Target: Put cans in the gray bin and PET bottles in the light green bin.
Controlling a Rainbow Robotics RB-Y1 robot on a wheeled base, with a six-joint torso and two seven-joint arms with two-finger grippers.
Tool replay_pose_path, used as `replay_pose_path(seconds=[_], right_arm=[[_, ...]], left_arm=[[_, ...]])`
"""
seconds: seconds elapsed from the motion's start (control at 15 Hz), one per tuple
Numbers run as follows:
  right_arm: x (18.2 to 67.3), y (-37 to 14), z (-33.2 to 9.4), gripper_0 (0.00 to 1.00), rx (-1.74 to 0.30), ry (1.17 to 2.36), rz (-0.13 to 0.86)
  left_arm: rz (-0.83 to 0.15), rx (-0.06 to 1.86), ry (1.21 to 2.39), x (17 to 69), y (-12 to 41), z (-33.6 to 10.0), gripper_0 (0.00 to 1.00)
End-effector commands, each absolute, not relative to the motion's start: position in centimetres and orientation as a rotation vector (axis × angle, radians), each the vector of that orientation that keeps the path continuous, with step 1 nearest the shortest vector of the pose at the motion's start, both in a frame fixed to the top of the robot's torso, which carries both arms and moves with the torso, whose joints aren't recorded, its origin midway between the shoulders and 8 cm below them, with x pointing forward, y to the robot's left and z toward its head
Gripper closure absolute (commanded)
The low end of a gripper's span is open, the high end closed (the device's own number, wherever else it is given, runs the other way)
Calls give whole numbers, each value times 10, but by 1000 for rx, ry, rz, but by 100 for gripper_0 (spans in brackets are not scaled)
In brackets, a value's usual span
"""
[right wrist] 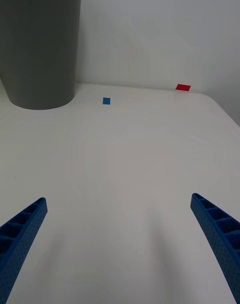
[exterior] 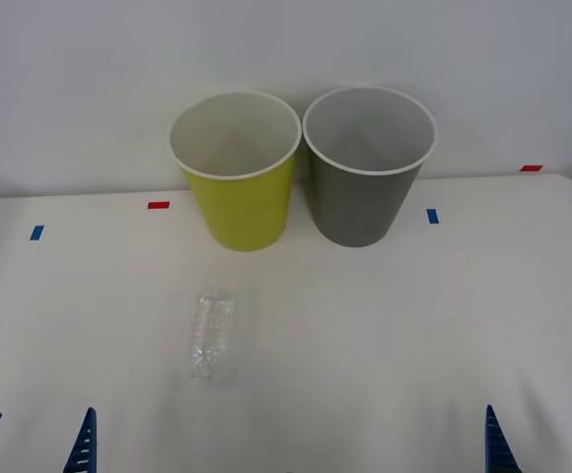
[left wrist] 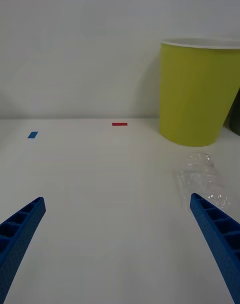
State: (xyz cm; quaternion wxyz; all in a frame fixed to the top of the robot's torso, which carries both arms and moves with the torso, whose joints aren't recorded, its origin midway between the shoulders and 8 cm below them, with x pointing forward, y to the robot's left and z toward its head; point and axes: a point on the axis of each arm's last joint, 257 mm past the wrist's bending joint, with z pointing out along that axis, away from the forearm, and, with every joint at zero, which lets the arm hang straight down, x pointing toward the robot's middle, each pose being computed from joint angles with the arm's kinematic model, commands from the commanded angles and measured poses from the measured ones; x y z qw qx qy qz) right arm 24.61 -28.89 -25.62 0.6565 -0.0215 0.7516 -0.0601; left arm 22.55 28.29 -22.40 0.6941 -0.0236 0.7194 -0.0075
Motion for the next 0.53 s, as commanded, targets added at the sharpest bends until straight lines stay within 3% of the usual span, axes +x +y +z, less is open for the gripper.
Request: replay_pose_path(seconds=[0.07, 0.53], right_arm=[[246, -289, -256, 0, -49, 1703, -136], [246, -289, -256, 0, -49, 1703, -136]], left_arm=[[-4, -32, 1646, 224, 289, -242, 0], [-61, 109, 1670, 239, 273, -245, 0]])
